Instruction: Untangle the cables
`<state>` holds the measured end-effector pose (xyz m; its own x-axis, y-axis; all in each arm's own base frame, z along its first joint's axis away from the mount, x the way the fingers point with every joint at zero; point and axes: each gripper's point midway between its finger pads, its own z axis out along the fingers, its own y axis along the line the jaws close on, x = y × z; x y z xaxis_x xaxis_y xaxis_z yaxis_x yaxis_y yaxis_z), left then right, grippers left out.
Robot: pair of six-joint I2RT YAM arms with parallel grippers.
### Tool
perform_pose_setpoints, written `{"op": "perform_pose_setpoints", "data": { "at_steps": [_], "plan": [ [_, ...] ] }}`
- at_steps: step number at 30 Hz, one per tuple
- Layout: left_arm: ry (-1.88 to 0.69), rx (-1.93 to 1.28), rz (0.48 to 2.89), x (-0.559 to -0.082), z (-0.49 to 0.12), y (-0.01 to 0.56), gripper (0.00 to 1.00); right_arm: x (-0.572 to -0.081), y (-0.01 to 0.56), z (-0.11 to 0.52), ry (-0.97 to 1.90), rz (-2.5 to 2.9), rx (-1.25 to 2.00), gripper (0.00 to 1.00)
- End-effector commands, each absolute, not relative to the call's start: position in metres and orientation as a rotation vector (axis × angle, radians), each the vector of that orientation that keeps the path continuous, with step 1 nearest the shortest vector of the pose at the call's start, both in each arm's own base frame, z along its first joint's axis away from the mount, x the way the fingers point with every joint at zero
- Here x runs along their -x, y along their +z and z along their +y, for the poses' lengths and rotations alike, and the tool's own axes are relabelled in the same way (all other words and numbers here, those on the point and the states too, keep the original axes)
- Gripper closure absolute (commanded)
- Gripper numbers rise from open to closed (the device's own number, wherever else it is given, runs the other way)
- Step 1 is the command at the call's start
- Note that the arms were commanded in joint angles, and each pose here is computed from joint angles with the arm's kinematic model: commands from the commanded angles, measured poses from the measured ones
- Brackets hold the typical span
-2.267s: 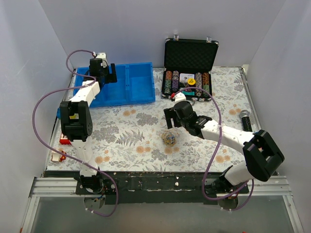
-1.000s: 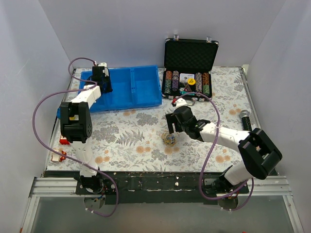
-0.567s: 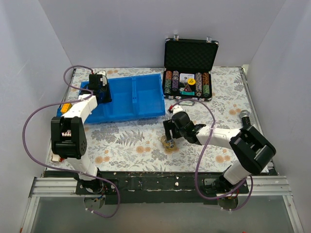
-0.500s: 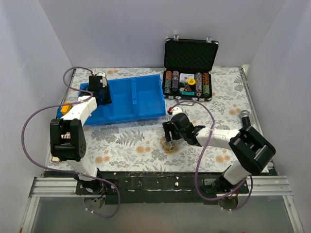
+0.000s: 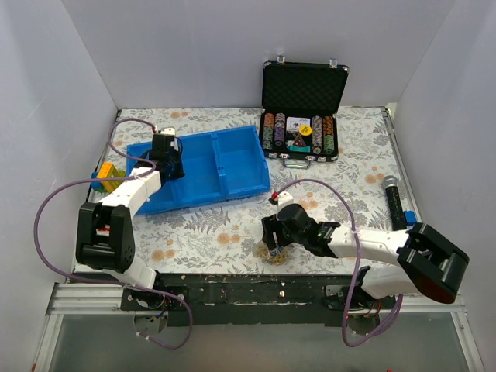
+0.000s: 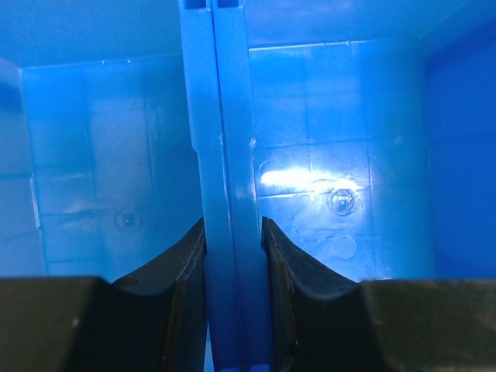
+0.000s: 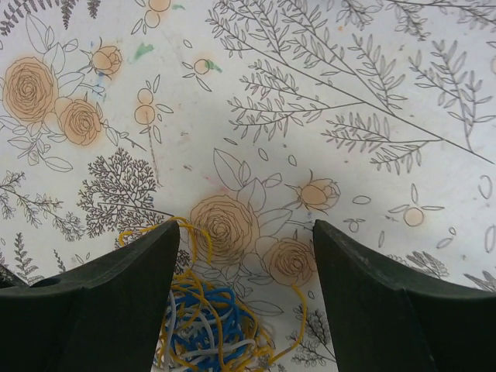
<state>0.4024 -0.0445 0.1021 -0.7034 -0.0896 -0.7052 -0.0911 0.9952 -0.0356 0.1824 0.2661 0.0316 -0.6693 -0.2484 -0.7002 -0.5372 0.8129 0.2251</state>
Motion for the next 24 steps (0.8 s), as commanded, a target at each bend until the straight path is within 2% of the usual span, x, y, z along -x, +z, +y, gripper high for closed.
{"op": "perform_pose_setpoints", "data": {
  "at_steps": [1,7,10,15,19,24],
  "plan": [
    [-0.262,-0.080,2.224,-0.397,-0.115,0.143,1.00,-0.186,0.050,0.254,0.507,2.299,0.498,0.21],
    [-0.227,-0.123,2.230,-0.378,-0.115,0.135,1.00,-0.207,0.100,0.239,0.422,2.161,0.450,0.18],
    [-0.205,-0.146,2.234,-0.368,-0.111,0.131,1.00,-0.227,0.138,0.235,0.348,2.064,0.409,0.16],
    [-0.210,-0.172,2.233,-0.355,-0.109,0.131,1.00,-0.270,0.170,0.233,0.252,1.992,0.363,0.15],
    [-0.234,-0.191,2.230,-0.346,-0.115,0.133,1.00,-0.292,0.180,0.250,0.277,1.976,0.380,0.15],
    [-0.264,-0.198,2.237,-0.340,-0.128,0.134,1.00,-0.305,0.163,0.258,0.213,2.040,0.393,0.17]
  ]
}}
